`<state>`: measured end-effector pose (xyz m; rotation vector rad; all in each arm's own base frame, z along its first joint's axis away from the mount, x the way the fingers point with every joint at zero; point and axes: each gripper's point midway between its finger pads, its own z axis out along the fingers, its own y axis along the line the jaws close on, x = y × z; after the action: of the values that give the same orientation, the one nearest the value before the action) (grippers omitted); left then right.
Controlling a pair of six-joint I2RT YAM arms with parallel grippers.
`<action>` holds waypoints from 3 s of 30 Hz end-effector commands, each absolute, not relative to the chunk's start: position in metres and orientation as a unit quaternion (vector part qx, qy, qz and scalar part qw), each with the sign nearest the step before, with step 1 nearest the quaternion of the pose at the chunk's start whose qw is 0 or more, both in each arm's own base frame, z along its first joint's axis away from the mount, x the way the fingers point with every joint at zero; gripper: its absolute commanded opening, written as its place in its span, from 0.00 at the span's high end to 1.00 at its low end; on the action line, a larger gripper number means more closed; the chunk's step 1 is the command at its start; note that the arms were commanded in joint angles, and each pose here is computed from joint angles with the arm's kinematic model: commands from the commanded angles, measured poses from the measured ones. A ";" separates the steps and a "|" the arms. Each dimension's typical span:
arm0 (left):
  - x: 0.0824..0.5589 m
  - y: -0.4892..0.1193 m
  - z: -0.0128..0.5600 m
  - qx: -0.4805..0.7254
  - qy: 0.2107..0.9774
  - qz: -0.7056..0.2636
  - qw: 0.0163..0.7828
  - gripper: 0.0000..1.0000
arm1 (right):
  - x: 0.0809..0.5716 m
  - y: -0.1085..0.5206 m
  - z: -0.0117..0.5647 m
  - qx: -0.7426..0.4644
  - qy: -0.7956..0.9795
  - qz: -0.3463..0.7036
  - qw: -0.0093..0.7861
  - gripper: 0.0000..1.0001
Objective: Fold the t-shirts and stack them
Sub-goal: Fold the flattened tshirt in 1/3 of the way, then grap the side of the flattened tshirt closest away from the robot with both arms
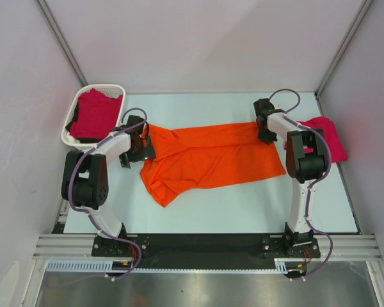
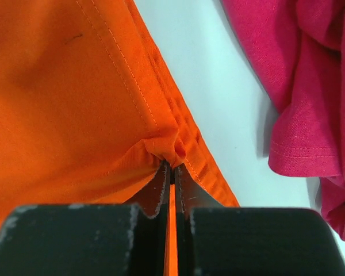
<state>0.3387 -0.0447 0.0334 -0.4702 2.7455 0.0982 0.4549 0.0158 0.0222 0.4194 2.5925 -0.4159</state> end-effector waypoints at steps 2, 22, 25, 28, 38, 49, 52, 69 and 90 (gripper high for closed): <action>0.342 -0.033 0.073 -0.181 0.954 0.054 0.231 0.00 | 0.441 0.007 0.003 0.157 0.953 -0.169 0.194 1.00; 0.333 -0.019 0.156 -0.207 0.914 0.047 0.346 0.00 | 0.422 0.006 0.091 0.156 0.922 -0.203 0.291 0.00; 0.328 -0.024 0.170 -0.202 0.902 0.019 0.380 0.00 | 0.422 0.015 0.129 0.158 0.904 -0.196 0.345 0.00; 0.324 -0.039 0.168 -0.180 0.899 -0.031 0.399 0.00 | 0.417 0.038 0.160 0.143 0.892 -0.157 0.400 0.00; 0.293 -0.113 0.101 -0.106 0.938 -0.100 0.316 0.31 | 0.390 0.105 0.177 0.076 0.899 -0.025 0.431 0.05; 0.269 -0.166 0.038 -0.017 0.973 -0.051 0.222 0.30 | 0.372 0.098 0.161 0.068 0.914 -0.018 0.400 0.07; 0.264 -0.175 0.041 -0.005 0.973 -0.050 0.226 0.32 | 0.373 0.098 0.161 0.067 0.914 -0.016 0.400 0.07; 0.255 -0.174 0.039 0.003 0.974 -0.021 0.224 1.00 | 0.343 0.079 0.111 0.126 0.947 0.019 0.295 0.14; 0.260 -0.178 0.037 0.005 0.972 -0.026 0.235 1.00 | 0.268 0.003 0.061 0.280 0.936 0.089 0.192 0.16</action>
<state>0.2473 -0.1670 0.0242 0.0122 2.7210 -0.0284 0.2665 -0.0004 0.0654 0.7569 2.6146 0.1671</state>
